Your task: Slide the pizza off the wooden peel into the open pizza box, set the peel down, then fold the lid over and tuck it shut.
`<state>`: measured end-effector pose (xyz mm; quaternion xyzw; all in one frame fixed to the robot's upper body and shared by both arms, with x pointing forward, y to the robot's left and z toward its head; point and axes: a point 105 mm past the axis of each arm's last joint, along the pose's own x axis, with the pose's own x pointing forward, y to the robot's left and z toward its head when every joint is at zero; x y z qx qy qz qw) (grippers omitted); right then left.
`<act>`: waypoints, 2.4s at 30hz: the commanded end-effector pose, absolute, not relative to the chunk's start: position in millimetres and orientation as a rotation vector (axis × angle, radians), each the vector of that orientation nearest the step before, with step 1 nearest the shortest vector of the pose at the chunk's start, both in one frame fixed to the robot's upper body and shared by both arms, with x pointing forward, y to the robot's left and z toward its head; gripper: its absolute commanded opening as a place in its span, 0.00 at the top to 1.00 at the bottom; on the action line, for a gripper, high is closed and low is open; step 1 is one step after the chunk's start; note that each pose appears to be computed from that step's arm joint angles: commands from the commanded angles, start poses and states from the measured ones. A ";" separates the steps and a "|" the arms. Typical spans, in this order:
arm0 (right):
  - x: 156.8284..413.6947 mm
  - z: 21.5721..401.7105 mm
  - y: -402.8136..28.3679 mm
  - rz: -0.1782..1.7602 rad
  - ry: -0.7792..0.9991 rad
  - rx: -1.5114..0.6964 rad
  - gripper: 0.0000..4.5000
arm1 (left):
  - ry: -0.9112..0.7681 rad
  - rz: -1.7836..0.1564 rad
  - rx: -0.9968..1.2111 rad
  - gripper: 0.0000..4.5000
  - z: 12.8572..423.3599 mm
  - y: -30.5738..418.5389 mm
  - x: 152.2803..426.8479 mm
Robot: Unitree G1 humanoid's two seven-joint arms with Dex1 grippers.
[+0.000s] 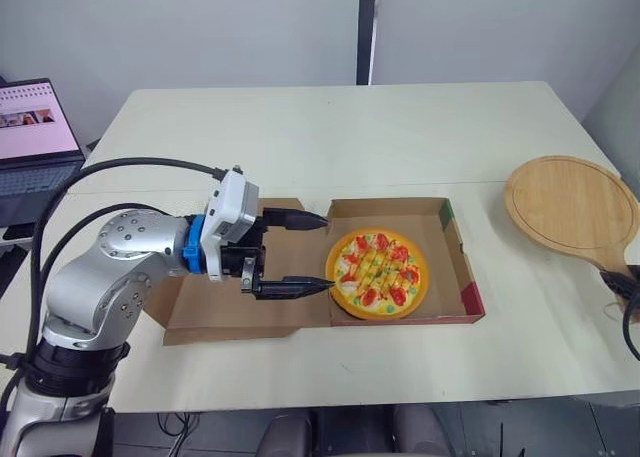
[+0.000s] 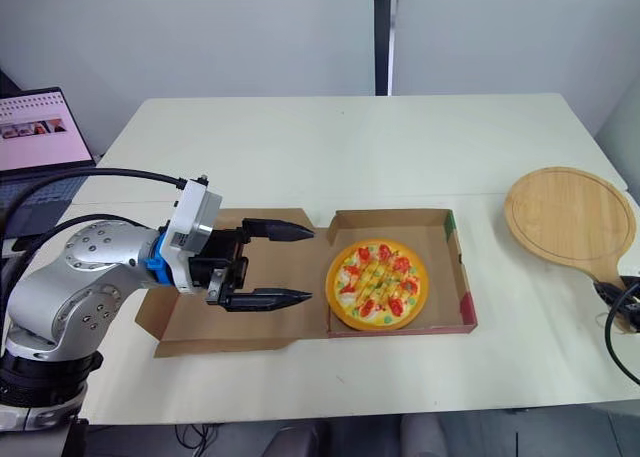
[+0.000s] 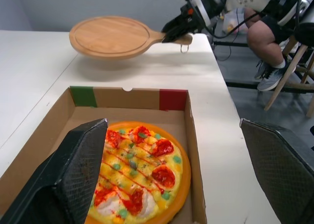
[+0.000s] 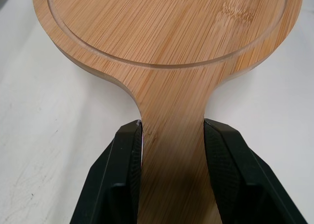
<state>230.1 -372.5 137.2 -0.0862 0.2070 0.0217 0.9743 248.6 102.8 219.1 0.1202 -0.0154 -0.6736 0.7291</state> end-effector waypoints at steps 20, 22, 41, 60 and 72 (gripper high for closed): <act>208.9 118.5 -380.4 -0.025 0.522 -0.085 0.07 | -0.108 -1.492 0.257 0.00 232.1 91.0 247.4; 203.1 126.7 -378.0 0.012 0.517 -0.125 0.01 | -0.107 -1.485 0.259 0.00 231.3 92.0 247.9; 252.2 212.3 -275.7 0.592 0.289 -0.396 0.01 | -0.104 -1.152 0.238 0.00 230.5 133.9 265.4; 293.5 225.0 -155.2 1.204 0.167 -0.545 0.01 | -0.033 -0.527 -0.074 0.00 189.4 220.5 220.9; 291.0 223.9 -115.8 1.346 0.153 -0.552 0.01 | 0.135 -0.261 -0.703 0.00 133.9 256.8 170.8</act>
